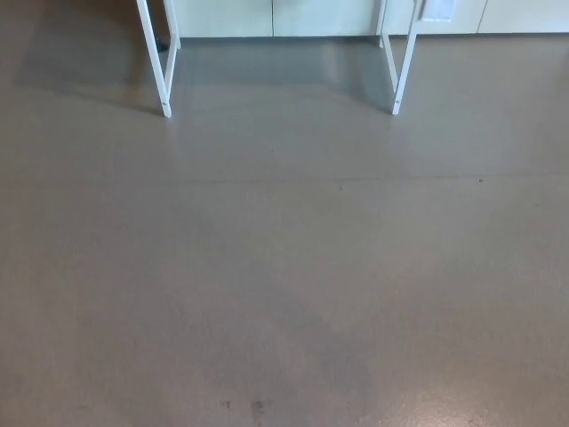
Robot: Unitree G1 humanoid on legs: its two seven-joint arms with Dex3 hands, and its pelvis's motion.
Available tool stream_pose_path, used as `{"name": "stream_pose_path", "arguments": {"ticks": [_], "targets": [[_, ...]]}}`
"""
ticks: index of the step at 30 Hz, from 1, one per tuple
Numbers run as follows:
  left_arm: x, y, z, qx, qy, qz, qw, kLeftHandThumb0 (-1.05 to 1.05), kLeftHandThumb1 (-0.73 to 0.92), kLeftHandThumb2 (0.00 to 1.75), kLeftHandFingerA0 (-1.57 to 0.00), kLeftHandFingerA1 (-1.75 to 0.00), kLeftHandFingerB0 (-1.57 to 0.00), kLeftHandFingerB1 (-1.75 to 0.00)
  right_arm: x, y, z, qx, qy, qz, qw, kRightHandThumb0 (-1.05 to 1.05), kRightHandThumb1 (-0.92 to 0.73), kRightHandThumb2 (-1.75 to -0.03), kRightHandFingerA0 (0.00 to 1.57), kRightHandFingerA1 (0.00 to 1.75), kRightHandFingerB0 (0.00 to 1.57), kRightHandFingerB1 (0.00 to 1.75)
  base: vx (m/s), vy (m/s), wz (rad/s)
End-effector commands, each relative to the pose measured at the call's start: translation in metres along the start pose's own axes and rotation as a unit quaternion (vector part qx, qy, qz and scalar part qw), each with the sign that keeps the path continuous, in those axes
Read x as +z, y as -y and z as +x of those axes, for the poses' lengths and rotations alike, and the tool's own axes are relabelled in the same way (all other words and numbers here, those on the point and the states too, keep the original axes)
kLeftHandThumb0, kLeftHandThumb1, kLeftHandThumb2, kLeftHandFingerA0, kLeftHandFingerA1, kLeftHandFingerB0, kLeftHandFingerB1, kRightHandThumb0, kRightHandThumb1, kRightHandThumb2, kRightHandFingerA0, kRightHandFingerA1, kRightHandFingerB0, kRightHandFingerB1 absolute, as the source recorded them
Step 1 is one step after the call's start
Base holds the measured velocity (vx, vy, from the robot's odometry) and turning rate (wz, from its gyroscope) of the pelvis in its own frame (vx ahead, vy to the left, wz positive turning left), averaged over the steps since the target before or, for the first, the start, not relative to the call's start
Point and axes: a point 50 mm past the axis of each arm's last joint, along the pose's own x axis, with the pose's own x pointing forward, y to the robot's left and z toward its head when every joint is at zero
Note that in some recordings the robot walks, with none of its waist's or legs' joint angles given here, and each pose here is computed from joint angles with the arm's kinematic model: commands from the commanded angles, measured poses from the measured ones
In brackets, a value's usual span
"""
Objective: The robot walks towards a table in front, picks a dumpling toy with left hand and puts it in an orange round plate
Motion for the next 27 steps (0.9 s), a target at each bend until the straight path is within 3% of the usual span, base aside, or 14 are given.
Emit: {"name": "stream_pose_path", "arguments": {"ticks": [1,2,3,7,8,10,14,16,17,22,23,25,26,27], "targets": [[0.001,-0.011,-0.001,0.025,0.023,-0.003,0.999,-0.12,0.65,1.02,-0.24,-1.75,0.00,-0.09,0.004,0.008,-0.002,-0.027,0.038,0.007,0.999,-0.33,-0.72,-0.63,0.89,0.51,0.36,0.33,0.06,-0.019,0.18],[0.001,-0.011,-0.001,0.025,0.023,-0.004,0.999,-0.12,0.65,1.02,-0.24,-1.75,0.00,-0.09,0.005,0.008,-0.001,-0.027,0.039,0.008,0.999,-0.33,-0.72,-0.63,0.89,0.51,0.36,0.33,0.03,-0.032,0.16],[0.001,-0.011,-0.001,0.026,0.024,-0.003,0.999,-0.14,0.63,1.11,-0.56,-1.22,0.00,-0.05,0.005,0.008,-0.001,-0.029,0.037,0.003,0.999,-0.32,-0.71,-0.61,0.89,0.51,0.34,0.32,0.10,-0.033,0.10],[0.000,-0.012,-0.002,0.033,0.025,0.010,0.999,-0.12,0.59,1.08,-0.60,-1.24,0.00,-0.09,0.005,0.009,0.000,-0.027,0.031,0.000,0.999,-0.32,-0.71,-0.63,0.85,0.52,0.34,0.33,0.02,-0.025,0.13],[-0.001,-0.012,-0.002,0.033,0.023,0.008,0.999,-0.10,0.63,1.03,-0.30,-1.75,0.00,-0.14,0.003,0.008,-0.001,-0.025,0.027,-0.001,0.999,-0.33,-0.70,-0.62,0.84,0.52,0.34,0.33,0.00,0.111,-0.06],[-0.004,-0.010,-0.002,0.031,0.017,0.008,0.999,-0.10,0.66,0.98,-0.38,-1.75,0.00,-0.11,-0.001,0.005,-0.001,-0.020,0.017,-0.007,1.000,-0.33,-0.68,-0.60,0.85,0.52,0.31,0.32,0.04,0.188,-0.07],[-0.008,-0.005,-0.004,0.032,0.013,0.018,0.999,-0.08,0.69,1.00,-0.37,-1.75,0.00,-0.10,-0.003,0.003,-0.002,-0.019,0.009,-0.011,1.000,-0.33,-0.68,-0.60,0.85,0.52,0.31,0.32,0.10,0.308,-0.24],[-0.007,-0.002,-0.004,0.041,0.023,0.021,0.999,-0.08,0.64,1.08,-0.35,-1.75,0.00,-0.15,-0.005,0.003,-0.002,-0.019,0.008,-0.009,1.000,-0.33,-0.68,-0.60,0.85,0.52,0.31,0.32,0.21,0.521,-0.35],[-0.005,0.000,-0.004,0.047,0.027,-0.003,0.999,0.03,0.61,1.18,-0.45,-1.75,0.00,-0.22,-0.005,0.002,-0.002,-0.019,0.007,-0.009,1.000,-0.33,-0.68,-0.60,0.85,0.52,0.31,0.32,0.21,0.565,-0.29],[-0.005,0.003,-0.004,0.054,0.030,-0.040,0.997,0.03,0.61,1.18,-0.45,-1.75,0.00,-0.22,-0.007,0.002,-0.003,-0.018,0.004,-0.010,1.000,-0.33,-0.68,-0.60,0.85,0.52,0.31,0.32,0.19,0.191,-0.13],[0.007,0.007,-0.002,0.054,0.054,-0.068,0.995,0.60,0.92,1.05,-0.48,-1.48,0.00,-0.10,-0.006,0.002,-0.002,-0.019,0.003,-0.009,1.000,-0.33,-0.68,-0.60,0.85,0.52,0.31,0.32,0.23,-0.007,0.09],[0.021,0.011,0.000,0.054,0.083,-0.102,0.990,0.60,0.92,1.05,-0.48,-1.48,0.00,-0.10,-0.005,0.003,-0.002,-0.019,0.002,-0.008,1.000,-0.33,-0.68,-0.60,0.85,0.52,0.31,0.32,0.22,-0.079,0.12],[0.026,0.013,0.001,0.057,0.090,-0.112,0.988,0.71,0.92,1.01,-0.60,-1.21,0.00,-0.31,-0.005,0.003,-0.002,-0.019,0.001,-0.008,1.000,-0.33,-0.68,-0.60,0.85,0.52,0.31,0.32,0.19,-0.115,0.10],[0.029,0.015,0.001,0.061,0.093,-0.117,0.987,0.71,0.92,1.01,-0.60,-1.21,0.00,-0.31,-0.005,0.002,-0.002,-0.019,0.000,-0.009,1.000,-0.33,-0.68,-0.60,0.85,0.52,0.31,0.32,0.11,-0.142,0.28]]}}
